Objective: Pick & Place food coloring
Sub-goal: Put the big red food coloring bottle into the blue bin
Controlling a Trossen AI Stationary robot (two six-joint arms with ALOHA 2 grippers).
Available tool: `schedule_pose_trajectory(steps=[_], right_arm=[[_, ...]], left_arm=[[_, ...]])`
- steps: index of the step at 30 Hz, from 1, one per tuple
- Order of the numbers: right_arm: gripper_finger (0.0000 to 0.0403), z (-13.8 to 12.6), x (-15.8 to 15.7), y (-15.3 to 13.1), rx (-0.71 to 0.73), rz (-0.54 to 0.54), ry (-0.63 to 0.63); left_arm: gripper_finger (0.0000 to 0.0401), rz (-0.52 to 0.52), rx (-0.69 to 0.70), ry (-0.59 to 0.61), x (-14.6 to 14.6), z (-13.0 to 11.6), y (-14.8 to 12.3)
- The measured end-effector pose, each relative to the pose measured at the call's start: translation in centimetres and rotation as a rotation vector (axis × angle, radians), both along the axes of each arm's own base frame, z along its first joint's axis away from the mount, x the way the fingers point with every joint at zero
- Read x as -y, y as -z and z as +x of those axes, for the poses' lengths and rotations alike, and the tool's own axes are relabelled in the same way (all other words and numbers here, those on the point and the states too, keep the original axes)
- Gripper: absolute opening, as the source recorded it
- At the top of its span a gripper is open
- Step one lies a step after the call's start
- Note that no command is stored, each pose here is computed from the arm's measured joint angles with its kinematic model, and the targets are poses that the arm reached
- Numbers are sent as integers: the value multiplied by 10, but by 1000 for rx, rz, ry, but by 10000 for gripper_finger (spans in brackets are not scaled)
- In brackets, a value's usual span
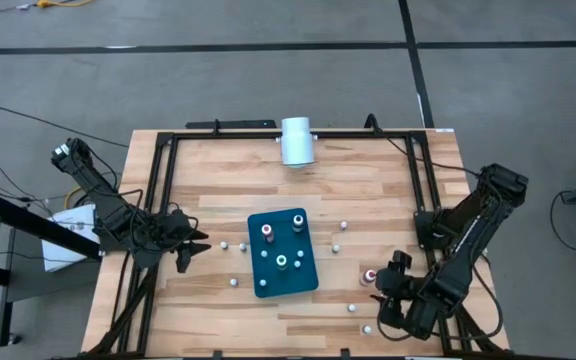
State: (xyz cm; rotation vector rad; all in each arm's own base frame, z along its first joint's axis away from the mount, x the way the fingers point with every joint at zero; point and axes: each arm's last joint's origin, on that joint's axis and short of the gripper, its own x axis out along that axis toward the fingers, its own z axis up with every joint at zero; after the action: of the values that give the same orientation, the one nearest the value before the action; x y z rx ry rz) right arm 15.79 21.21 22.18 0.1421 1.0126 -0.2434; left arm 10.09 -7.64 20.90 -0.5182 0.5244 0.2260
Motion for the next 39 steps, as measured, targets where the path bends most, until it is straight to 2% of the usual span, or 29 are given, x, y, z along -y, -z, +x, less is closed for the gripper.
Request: schedule_pose_trajectory(steps=[6,18,27,39], right_arm=[[259,-3,6,0,2,-40,71],[259,-5,8,1,-13,-62,71],[259,1,1,23,-45,-147,94],[259,5,0,32,-32,-170,147]], left_arm=[[165,0,1,-1,0,0,0],[165,1,1,-1,0,0,0],[165,1,1,-1,0,0,0],[165,-8,9,0,1,1,-1]])
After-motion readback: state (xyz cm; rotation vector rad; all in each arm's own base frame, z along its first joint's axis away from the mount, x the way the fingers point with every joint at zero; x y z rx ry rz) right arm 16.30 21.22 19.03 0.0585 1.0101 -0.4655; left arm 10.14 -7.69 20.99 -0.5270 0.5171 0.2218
